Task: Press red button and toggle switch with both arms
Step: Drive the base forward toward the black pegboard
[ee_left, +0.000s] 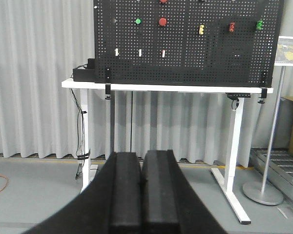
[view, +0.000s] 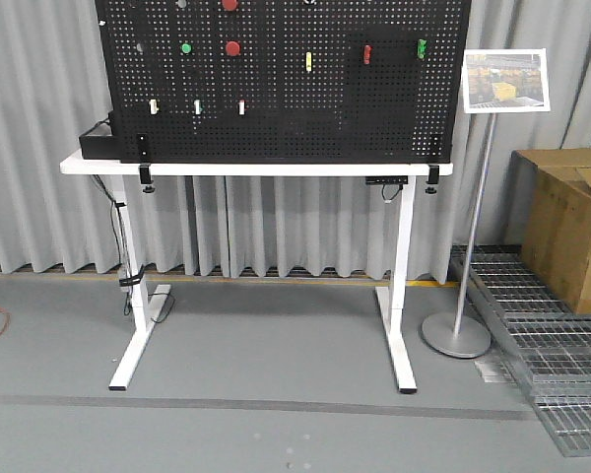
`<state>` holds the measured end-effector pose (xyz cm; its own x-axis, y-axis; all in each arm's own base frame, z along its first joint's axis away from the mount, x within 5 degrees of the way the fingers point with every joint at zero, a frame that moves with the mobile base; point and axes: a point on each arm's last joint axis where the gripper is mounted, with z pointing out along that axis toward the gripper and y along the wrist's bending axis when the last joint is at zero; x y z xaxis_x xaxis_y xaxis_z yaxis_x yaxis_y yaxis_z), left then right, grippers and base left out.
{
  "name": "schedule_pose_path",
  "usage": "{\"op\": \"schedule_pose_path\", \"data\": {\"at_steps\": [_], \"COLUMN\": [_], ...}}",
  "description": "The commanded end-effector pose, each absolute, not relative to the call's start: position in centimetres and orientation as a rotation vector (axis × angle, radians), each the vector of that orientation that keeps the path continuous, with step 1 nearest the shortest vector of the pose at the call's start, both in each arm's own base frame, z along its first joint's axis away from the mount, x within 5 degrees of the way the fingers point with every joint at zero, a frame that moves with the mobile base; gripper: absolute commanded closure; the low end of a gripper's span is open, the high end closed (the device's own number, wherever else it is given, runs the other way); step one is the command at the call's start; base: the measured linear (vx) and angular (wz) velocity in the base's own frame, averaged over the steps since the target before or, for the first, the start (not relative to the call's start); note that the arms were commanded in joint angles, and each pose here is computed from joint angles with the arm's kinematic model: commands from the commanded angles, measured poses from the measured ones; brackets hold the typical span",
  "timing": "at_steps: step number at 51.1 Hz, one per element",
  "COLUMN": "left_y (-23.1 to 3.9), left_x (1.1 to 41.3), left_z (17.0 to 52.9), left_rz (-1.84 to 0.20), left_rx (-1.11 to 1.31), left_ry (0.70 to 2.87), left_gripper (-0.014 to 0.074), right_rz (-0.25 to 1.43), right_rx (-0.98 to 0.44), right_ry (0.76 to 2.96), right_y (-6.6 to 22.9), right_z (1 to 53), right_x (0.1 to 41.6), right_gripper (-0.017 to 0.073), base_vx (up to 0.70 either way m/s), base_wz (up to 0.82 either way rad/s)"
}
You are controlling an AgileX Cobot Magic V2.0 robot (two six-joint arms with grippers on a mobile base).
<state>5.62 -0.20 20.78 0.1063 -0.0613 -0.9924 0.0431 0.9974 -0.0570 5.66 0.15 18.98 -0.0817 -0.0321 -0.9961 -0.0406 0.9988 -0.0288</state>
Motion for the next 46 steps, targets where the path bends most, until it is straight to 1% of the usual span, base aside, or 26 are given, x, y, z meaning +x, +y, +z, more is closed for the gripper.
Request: {"op": "schedule_pose_path", "data": {"at_steps": [1,32,46], "left_y": [-0.15,-0.15,-0.15], "left_x": [5.62,5.62,5.62], "left_z": [20.48,20.48,20.48], "left_rz": [-0.09,-0.09,-0.09], "left_rx": [-0.033,-0.033,-0.033], "left_ry": [1.403,1.403,1.403], "left_gripper": [0.0592,0.0592,0.0592], "right_rz": [0.002,0.002,0.002], "right_rx": [-0.066,-0.066,-0.066], "right_ry": [1.568,1.568,1.568], "right_y": [0.21,0.21,0.21], "right_z": [19.43,19.43,19.43], "right_x": [5.64,5.64,5.64], "right_gripper": [0.0559,0.0559,0.0559], "base_vx": [0.0,0.0,0.08], "base_wz": [0.0,0.0,0.0]}}
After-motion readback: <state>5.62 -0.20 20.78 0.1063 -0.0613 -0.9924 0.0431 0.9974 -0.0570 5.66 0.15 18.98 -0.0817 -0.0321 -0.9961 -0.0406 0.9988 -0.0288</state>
